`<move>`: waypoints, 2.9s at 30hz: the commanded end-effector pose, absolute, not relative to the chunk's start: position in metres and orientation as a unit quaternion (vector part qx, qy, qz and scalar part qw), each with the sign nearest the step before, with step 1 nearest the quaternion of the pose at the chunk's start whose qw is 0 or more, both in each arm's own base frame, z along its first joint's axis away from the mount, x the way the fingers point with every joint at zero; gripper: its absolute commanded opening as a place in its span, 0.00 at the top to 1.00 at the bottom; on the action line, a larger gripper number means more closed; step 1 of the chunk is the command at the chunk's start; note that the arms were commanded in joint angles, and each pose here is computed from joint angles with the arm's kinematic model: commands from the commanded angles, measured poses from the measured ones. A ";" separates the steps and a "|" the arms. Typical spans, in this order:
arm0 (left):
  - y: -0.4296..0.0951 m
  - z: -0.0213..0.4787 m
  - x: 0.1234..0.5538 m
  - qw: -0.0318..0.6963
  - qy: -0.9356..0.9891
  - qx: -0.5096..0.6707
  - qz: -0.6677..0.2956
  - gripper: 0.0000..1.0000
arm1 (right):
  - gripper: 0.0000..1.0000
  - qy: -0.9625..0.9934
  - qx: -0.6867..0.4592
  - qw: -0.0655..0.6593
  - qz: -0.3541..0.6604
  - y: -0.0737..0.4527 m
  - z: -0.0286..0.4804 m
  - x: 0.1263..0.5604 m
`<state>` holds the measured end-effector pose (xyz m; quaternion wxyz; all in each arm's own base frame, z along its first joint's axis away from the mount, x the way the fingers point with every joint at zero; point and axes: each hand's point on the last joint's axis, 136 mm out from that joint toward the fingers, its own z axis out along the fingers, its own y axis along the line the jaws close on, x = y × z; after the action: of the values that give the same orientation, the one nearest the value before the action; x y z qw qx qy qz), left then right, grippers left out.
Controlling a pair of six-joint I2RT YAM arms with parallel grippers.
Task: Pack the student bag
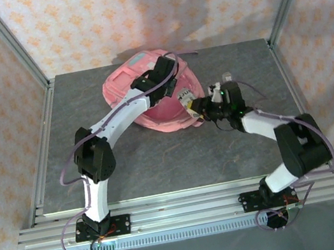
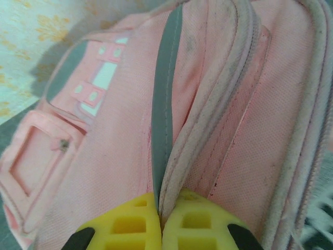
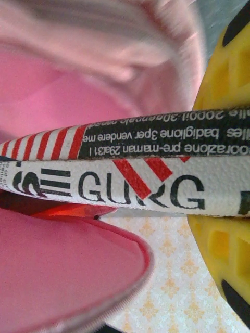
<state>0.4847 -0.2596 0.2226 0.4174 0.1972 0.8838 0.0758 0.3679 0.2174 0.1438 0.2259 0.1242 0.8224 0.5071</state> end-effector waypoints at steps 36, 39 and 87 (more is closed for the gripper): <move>-0.257 0.299 0.466 0.486 0.867 0.098 -0.044 1.00 | 0.81 0.808 0.197 0.160 0.532 0.307 0.107 0.490; -0.269 0.291 0.461 0.475 0.872 0.099 -0.066 1.00 | 0.91 0.798 0.189 0.172 0.546 0.318 0.117 0.505; -0.149 0.129 0.444 0.360 0.854 -0.258 -0.274 0.26 | 0.55 0.879 0.121 0.291 0.357 0.228 0.139 0.329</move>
<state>0.4272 -0.1359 0.1156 0.3476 -0.2518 0.8776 -0.2136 0.3192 0.2259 0.1239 0.2642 0.1236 0.8884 0.3545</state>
